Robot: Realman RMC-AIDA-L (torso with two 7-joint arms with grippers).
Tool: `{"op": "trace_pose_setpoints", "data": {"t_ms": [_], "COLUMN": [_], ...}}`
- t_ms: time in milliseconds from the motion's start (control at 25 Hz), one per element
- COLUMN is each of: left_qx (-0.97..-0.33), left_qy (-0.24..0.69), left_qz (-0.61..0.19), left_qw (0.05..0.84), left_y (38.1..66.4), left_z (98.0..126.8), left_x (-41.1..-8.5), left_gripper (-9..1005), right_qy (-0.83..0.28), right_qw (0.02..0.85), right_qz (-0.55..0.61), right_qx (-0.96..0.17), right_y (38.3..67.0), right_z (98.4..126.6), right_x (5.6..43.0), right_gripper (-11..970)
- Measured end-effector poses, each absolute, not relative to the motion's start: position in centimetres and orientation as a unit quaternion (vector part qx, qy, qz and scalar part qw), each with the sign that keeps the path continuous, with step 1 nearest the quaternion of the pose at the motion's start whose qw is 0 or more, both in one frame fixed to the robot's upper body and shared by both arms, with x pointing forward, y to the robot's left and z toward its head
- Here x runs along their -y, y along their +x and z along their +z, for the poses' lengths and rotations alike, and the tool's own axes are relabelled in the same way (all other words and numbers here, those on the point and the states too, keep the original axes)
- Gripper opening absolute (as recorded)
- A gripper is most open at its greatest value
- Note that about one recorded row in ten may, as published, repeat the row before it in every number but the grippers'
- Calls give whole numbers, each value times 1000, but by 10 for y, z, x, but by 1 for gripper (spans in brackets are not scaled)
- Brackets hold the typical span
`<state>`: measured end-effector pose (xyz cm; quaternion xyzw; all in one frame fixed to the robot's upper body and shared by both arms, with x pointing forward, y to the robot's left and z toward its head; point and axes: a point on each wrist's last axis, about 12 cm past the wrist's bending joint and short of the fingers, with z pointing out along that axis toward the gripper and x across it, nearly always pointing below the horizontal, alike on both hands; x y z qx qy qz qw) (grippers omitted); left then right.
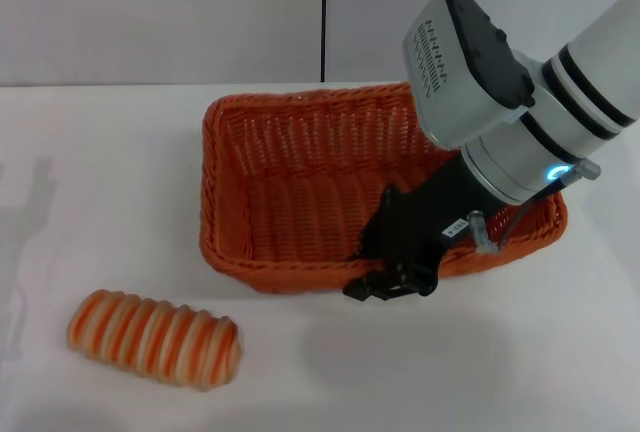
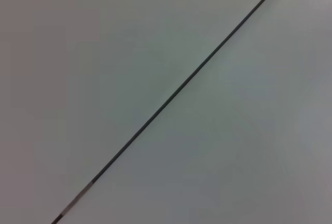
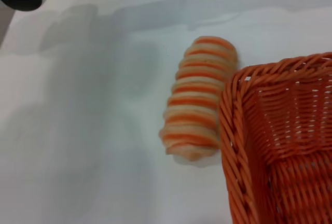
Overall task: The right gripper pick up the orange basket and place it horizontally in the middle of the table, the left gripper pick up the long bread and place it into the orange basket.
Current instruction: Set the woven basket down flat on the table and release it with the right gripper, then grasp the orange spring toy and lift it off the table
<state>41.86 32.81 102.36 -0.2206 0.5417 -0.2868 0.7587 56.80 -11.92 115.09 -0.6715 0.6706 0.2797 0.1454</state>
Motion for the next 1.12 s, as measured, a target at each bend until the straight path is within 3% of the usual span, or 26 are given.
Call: {"op": "trace_pose_setpoints", "data": {"t_ms": [440, 600, 640, 880, 1000, 1040, 1120], "left_qx": [-543, -543, -543, -539, -531, -527, -526], "left_qy": [-222, -221, -220, -185, -159, -137, -125], "left_qz": [-291, -292, -292, -302, -304, -309, -311], "left_qw": [756, 755, 756, 764, 775, 780, 781], "left_y": [419, 419, 418, 416, 415, 416, 416], "left_z": [1023, 1023, 1023, 1029, 1034, 1039, 1041], "left_x": [-327, -327, -328, -330, -333, -335, -336], "left_gripper": [807, 807, 807, 807, 807, 807, 807], "right_qy": [-654, -649, -645, -593, -532, -482, -448], "right_qw": [151, 173, 204, 326, 435, 504, 541], "right_qz": [294, 303, 310, 362, 405, 421, 424], "right_qx": [-680, -676, -668, -641, -604, -580, -572], "right_y": [568, 569, 571, 567, 556, 548, 543], "right_z": [1154, 1160, 1169, 1197, 1214, 1217, 1216], "right_x": [118, 117, 120, 147, 184, 213, 232], "right_gripper": [318, 476, 515, 515, 515, 515, 515]}}
